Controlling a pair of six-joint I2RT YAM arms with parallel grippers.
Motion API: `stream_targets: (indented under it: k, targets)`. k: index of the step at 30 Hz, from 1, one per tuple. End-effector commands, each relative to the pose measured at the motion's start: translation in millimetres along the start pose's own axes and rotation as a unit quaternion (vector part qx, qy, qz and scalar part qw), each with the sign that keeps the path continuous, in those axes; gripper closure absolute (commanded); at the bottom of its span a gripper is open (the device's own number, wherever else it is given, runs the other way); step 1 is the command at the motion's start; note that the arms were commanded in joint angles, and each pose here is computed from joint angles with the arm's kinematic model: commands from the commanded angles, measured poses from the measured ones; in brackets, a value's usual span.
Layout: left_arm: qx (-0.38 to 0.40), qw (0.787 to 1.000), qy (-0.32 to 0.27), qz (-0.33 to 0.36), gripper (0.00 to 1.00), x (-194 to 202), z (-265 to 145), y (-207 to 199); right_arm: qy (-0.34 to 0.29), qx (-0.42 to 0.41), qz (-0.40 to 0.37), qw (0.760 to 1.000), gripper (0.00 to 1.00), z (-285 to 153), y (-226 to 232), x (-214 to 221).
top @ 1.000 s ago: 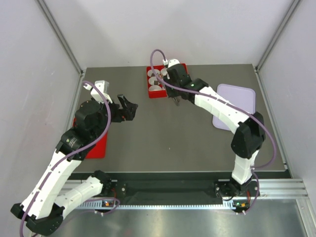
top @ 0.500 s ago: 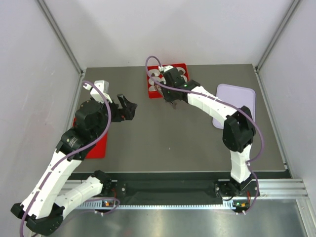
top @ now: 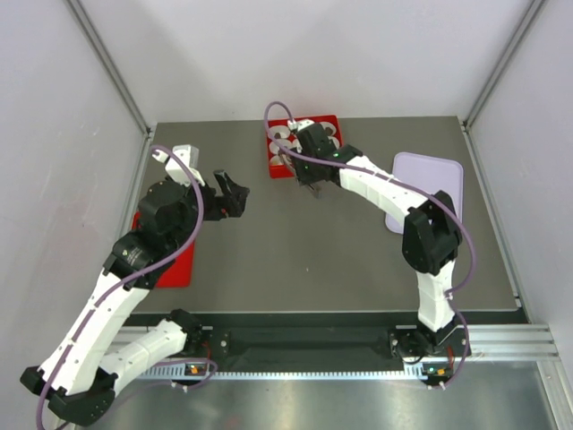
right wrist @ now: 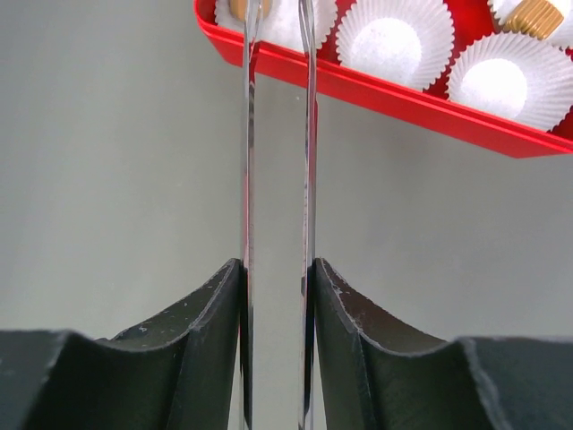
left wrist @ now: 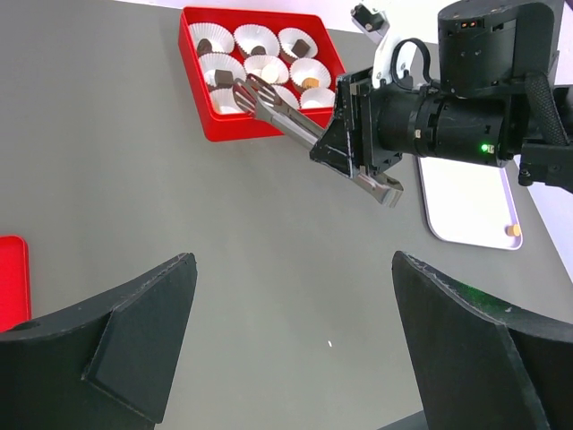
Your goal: Pack the chocolate
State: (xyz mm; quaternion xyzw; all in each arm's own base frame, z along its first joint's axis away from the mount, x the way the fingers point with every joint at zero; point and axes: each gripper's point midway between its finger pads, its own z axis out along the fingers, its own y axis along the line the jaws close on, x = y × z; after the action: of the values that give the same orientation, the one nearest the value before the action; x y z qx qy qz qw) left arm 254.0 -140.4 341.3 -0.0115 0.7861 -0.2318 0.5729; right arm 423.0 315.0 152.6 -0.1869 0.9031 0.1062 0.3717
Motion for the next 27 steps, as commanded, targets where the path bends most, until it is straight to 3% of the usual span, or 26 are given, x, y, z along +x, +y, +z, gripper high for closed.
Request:
stream_targets:
  k: [1,8,11,14,17,19,20,27]
  targets:
    - [0.002,1.000,-0.020,0.007,0.05,-9.5,2.0,-1.5,-0.060,-0.009,0.015,0.998,0.64,-13.1,-2.0,-42.8]
    - [0.016,1.000,-0.016,0.008,0.04,-8.6,5.4,-7.3,-0.124,-0.004,0.031,0.992,0.64,-81.2,-19.7,-83.9]
    - [0.022,1.000,-0.006,0.008,0.04,-1.7,8.6,-8.4,-0.128,0.027,0.050,0.990,0.64,-114.7,-45.0,-80.6]
    - [0.030,1.000,0.008,0.006,0.04,8.2,13.3,-10.1,-0.111,0.060,0.091,0.988,0.64,-141.1,-81.3,-51.7]
    - [0.037,0.999,0.024,0.003,0.04,19.0,16.3,-11.1,-0.057,0.109,0.134,0.983,0.63,-156.7,-123.6,11.8]
    - [0.043,0.999,0.031,0.000,0.04,23.4,16.5,-12.7,-0.055,0.140,0.172,0.973,0.63,-181.4,-150.9,32.8]
    - [0.046,0.998,0.034,-0.001,0.04,26.0,16.3,-13.0,-0.021,0.158,0.181,0.971,0.63,-182.7,-159.7,62.2]
    - [0.064,0.996,0.056,-0.009,0.04,42.9,16.1,-16.4,0.049,0.257,0.272,0.926,0.62,-230.6,-228.2,152.4]
